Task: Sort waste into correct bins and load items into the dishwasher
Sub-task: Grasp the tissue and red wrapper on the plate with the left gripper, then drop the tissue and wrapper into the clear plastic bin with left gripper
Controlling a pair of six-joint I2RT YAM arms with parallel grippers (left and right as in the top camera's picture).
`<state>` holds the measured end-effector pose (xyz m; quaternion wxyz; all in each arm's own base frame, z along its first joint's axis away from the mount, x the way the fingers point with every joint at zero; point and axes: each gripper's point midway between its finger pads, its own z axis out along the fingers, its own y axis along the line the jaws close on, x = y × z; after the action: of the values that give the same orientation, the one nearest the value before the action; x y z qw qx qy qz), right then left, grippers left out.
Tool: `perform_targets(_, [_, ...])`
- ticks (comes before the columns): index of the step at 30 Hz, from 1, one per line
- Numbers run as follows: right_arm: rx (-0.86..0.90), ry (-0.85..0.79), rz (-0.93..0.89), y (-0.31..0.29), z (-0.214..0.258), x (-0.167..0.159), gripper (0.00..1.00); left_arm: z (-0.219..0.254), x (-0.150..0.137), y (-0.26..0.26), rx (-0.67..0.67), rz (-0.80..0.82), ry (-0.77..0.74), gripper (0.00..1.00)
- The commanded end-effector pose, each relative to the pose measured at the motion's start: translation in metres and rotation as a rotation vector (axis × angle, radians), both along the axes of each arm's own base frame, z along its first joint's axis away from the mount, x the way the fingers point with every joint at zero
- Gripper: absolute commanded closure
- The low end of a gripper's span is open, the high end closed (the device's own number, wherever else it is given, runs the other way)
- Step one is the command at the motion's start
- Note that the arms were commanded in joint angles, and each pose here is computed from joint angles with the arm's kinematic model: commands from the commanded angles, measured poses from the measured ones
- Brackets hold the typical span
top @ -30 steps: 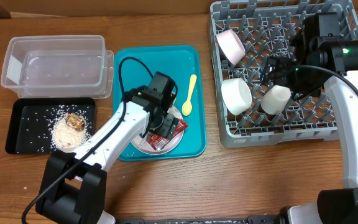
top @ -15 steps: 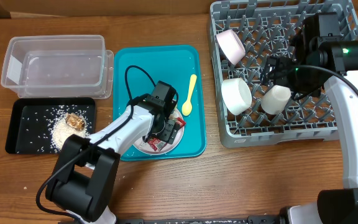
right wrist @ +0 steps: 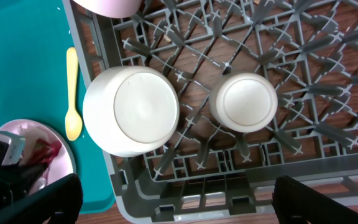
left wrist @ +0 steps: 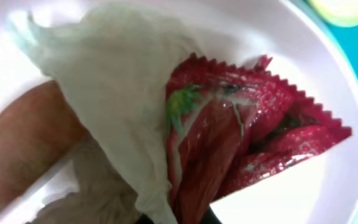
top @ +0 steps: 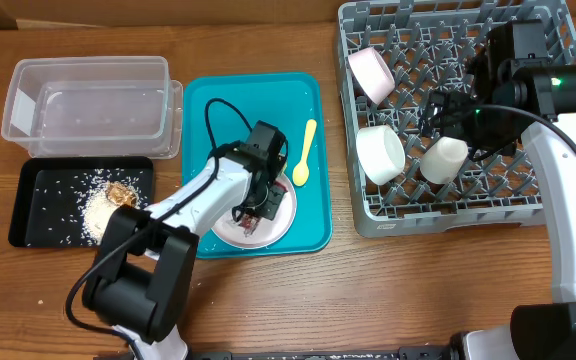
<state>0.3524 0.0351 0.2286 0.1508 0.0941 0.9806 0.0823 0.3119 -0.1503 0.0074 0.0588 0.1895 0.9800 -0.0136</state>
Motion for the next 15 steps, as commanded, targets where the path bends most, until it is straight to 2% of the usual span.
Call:
perform_targets(1, [0.004,-0.016,0.014,0.003,0.004,0.001,0.00,0.027,0.006,-0.026,-0.092,-0.022,0.079,0.96])
perform_targets(5, [0.004,-0.016,0.014,0.003,0.004,0.001,0.00,0.080,0.031,-0.036,-0.125,-0.019,0.030,0.96])
perform_targets(9, [0.004,-0.016,0.014,0.003,0.004,0.001,0.00,0.145,0.066,-0.032,-0.170,0.017,-0.083,0.96])
perform_targets(15, [0.004,-0.015,0.014,0.003,0.004,0.001,0.00,0.214,0.128,0.025,-0.205,0.190,-0.305,0.96])
